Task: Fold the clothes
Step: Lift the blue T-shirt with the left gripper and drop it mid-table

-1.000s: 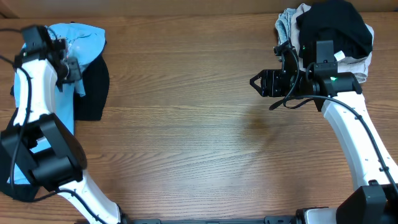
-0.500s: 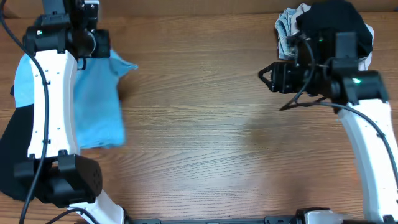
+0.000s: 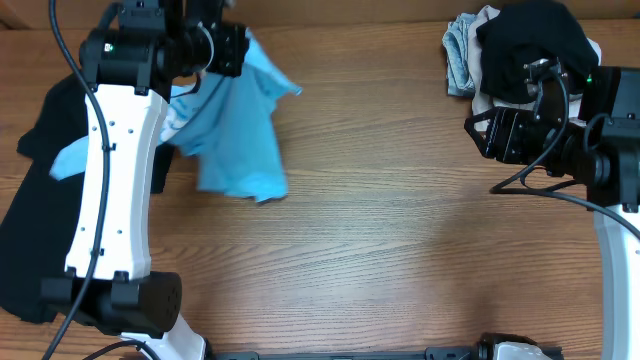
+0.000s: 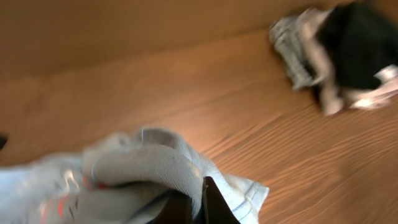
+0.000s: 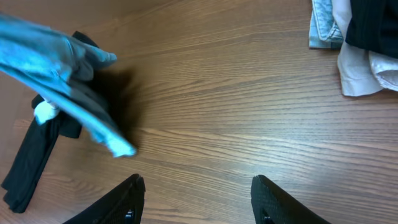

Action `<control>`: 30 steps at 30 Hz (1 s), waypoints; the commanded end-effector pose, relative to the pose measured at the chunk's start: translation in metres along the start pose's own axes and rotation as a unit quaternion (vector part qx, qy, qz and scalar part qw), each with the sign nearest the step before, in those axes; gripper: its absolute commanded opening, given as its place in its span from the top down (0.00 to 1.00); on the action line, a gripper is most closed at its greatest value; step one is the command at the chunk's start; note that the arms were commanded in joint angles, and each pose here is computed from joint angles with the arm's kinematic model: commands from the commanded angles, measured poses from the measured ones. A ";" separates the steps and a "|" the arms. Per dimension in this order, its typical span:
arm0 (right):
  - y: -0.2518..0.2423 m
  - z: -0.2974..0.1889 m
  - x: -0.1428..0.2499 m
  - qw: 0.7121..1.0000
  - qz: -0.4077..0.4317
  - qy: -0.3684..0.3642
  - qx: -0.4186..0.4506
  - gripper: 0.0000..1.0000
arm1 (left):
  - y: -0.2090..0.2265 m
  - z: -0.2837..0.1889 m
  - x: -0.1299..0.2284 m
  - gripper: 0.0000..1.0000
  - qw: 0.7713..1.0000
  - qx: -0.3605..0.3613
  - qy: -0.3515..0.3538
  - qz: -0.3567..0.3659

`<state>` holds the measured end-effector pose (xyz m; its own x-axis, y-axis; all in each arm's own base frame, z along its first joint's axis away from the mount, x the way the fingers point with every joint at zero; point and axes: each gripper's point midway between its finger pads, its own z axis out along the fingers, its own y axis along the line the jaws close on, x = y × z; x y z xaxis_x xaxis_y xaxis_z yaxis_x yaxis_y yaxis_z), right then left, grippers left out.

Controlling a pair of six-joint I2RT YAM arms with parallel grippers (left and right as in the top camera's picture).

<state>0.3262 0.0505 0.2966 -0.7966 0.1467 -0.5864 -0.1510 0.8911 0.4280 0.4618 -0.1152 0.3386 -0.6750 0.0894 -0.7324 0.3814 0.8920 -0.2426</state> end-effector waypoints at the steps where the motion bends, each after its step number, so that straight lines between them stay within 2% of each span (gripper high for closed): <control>1: 0.006 -0.012 -0.005 1.000 -0.012 -0.015 0.001 0.41 | -0.045 -0.046 -0.044 0.96 0.996 0.047 -0.079 0.017; 4: 0.005 -0.012 0.001 1.000 -0.006 -0.003 0.004 0.42 | -0.065 -0.060 -0.058 0.96 0.992 0.059 -0.106 0.038; 6: 0.000 -0.012 0.009 1.000 0.008 0.011 0.017 0.46 | -0.076 -0.063 -0.062 0.96 0.990 0.069 -0.114 0.039; 13: -0.013 -0.015 0.040 0.995 0.039 0.070 0.058 0.46 | -0.107 -0.041 -0.054 0.96 0.991 0.089 -0.092 0.046; 17: -0.013 -0.016 0.045 0.994 0.044 0.080 0.058 0.46 | -0.110 -0.040 -0.054 0.96 0.992 0.064 -0.095 0.049; 23: -0.014 -0.017 0.049 0.993 0.044 0.089 0.060 0.46 | -0.103 -0.091 -0.062 0.96 0.990 0.010 -0.138 0.039; 30: -0.014 -0.016 0.045 0.994 0.040 0.081 0.060 0.45 | -0.086 -0.168 -0.042 0.96 0.983 -0.078 -0.163 0.028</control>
<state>0.2805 0.0394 0.2626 -0.9097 0.1621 -0.3823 -0.0001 0.9206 0.3906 0.3880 -0.1537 0.4421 -0.5334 0.0702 -0.8429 0.3713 0.9148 -0.1588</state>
